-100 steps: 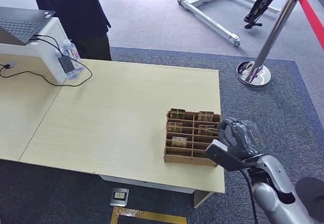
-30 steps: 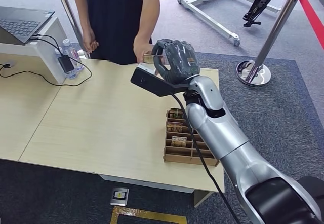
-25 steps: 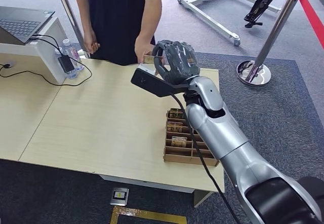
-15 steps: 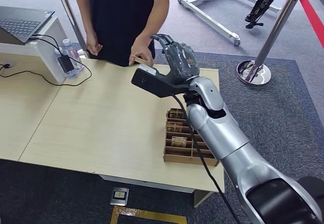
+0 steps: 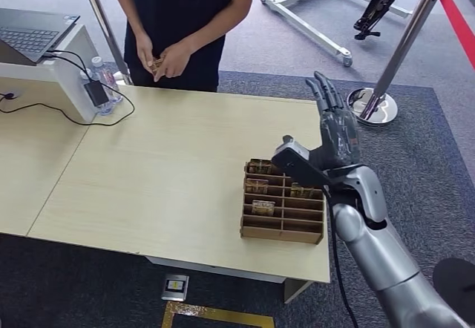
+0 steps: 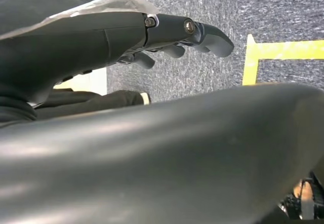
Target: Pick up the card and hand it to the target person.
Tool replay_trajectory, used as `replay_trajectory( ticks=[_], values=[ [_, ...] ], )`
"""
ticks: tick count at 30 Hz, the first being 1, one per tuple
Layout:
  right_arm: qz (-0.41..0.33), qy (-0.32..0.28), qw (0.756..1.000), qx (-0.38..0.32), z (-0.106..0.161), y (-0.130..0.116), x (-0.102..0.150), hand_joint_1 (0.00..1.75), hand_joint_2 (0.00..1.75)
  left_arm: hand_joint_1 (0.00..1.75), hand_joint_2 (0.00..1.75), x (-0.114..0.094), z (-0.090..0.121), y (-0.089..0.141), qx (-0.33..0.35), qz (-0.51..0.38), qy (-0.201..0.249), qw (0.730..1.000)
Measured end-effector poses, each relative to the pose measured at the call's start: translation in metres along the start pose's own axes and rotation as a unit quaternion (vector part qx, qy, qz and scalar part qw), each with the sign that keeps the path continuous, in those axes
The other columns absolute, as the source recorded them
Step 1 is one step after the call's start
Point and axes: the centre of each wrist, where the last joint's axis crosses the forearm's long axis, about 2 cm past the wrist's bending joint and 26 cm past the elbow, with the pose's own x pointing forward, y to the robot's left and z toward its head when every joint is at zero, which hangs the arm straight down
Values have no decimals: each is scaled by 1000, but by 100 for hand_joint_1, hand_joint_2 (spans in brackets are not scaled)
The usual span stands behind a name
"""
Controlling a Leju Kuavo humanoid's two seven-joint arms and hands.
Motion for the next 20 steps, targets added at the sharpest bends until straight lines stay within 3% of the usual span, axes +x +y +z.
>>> replay_trajectory(
  ticks=[4,10,16,20],
  values=[
    [8,38,999,-37,61,-15,-8,0,175,0,0,-2,1,-2,1,5,3,1000],
    [4,120,989,-87,146,-40,1,0,175,0,0,-4,2,-5,3,19,9,1000],
    [-27,250,963,-101,201,-58,1,0,175,0,0,-4,4,-10,4,23,15,1000],
    [-44,344,936,-65,234,-60,-21,0,175,0,0,-4,4,-12,-2,17,18,1000]
  ],
)
